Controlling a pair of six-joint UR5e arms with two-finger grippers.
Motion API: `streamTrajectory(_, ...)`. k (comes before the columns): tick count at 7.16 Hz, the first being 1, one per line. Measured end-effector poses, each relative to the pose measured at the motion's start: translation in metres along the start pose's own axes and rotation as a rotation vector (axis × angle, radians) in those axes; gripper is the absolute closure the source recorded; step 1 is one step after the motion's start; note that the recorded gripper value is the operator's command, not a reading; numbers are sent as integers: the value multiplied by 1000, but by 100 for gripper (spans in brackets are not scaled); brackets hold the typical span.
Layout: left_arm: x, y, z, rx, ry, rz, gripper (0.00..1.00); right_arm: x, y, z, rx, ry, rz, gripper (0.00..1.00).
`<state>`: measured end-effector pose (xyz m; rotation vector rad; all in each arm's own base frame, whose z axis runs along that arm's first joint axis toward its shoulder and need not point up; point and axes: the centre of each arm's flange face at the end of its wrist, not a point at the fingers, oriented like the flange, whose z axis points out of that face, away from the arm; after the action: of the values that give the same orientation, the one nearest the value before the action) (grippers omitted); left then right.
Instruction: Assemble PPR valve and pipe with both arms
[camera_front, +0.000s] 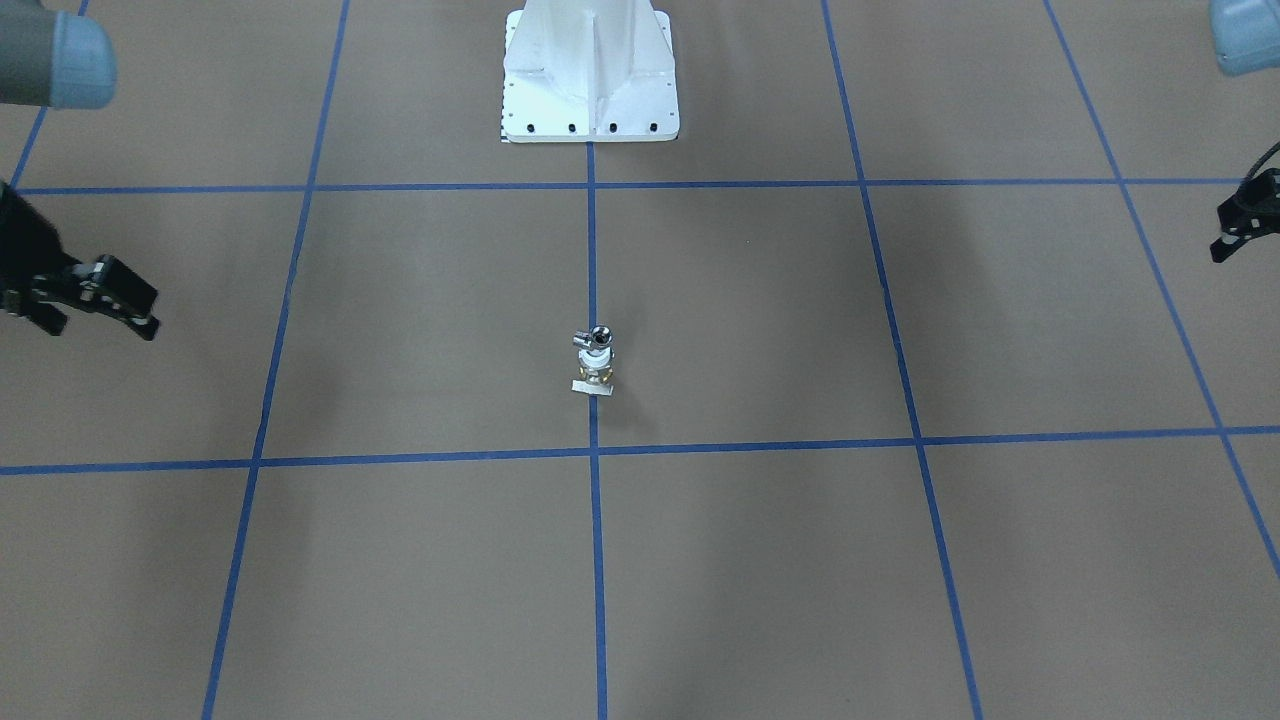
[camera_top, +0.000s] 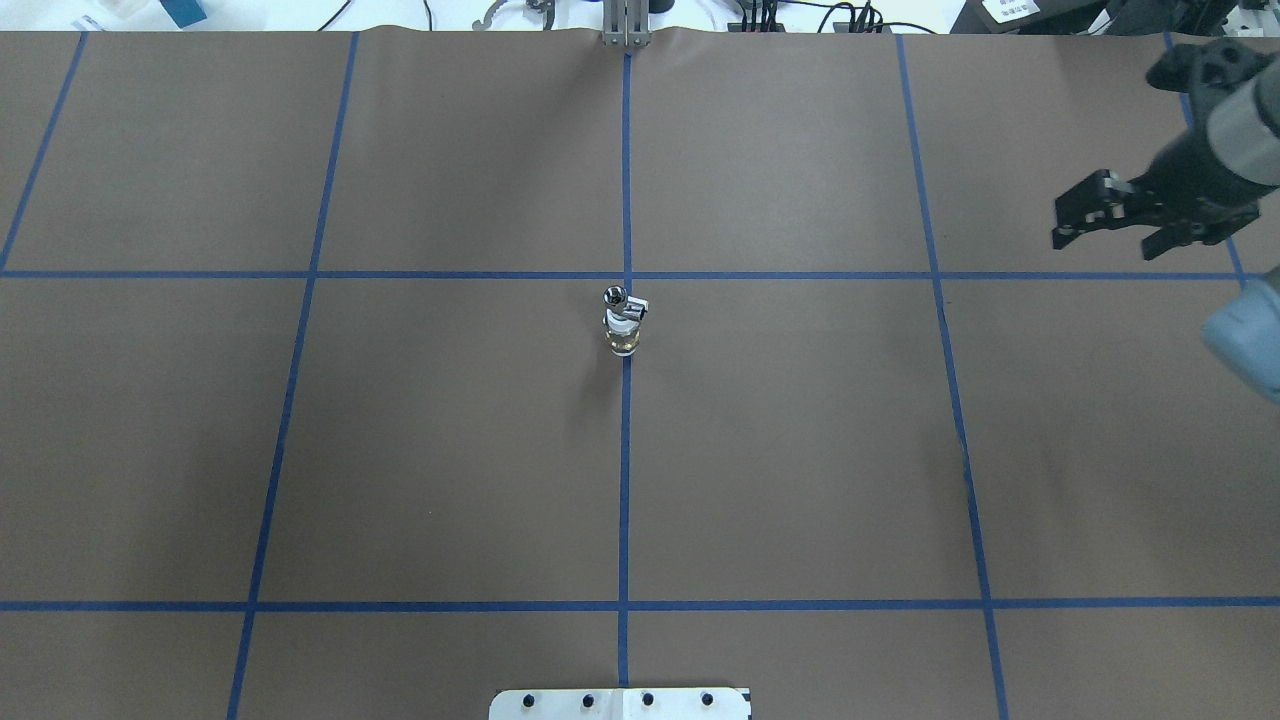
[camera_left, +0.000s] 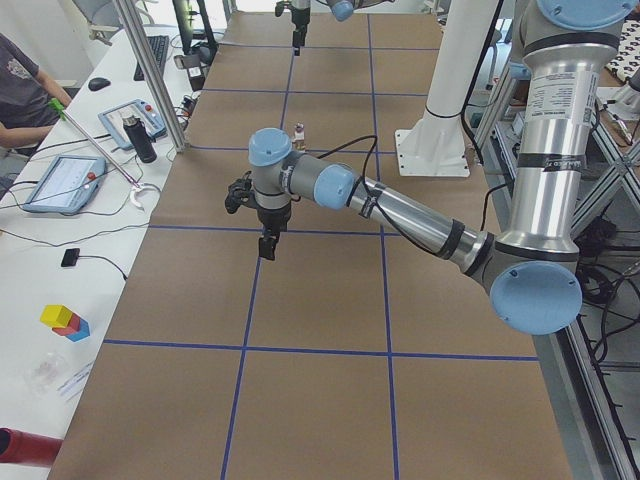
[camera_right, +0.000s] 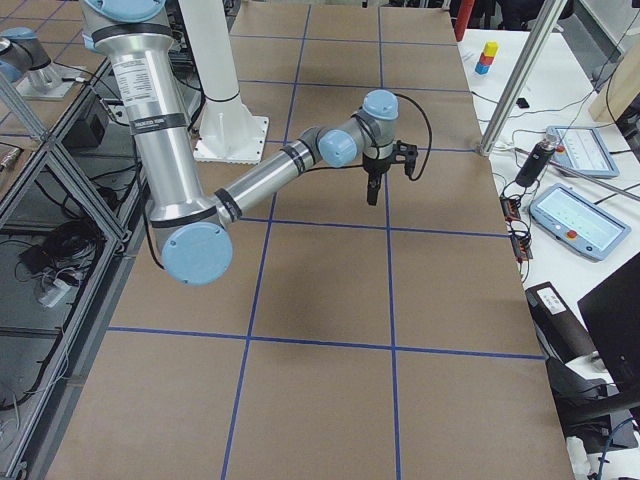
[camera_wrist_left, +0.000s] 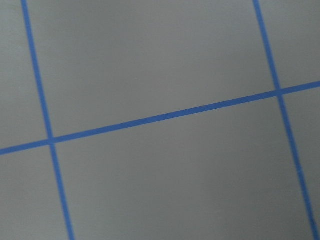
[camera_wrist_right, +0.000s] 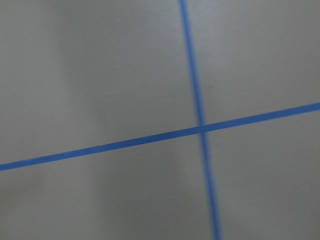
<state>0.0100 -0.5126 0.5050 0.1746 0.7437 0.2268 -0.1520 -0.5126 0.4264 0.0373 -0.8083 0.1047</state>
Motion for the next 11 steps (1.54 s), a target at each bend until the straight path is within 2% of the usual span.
streamTrajectory(2,-66,13,5,-17,-13,19,0,104,12,-16,-17,-2,-49,0)
streamTrajectory(4,-85,20,11,-25,19,7,0,164,28,-24,-29,-24,-64,0)
streamTrajectory(6,-93,23,17,-31,64,-18,0,179,33,-23,-36,-30,-68,0)
streamTrajectory(11,-111,30,26,-47,77,-69,0,182,33,-21,-39,-29,-59,0)
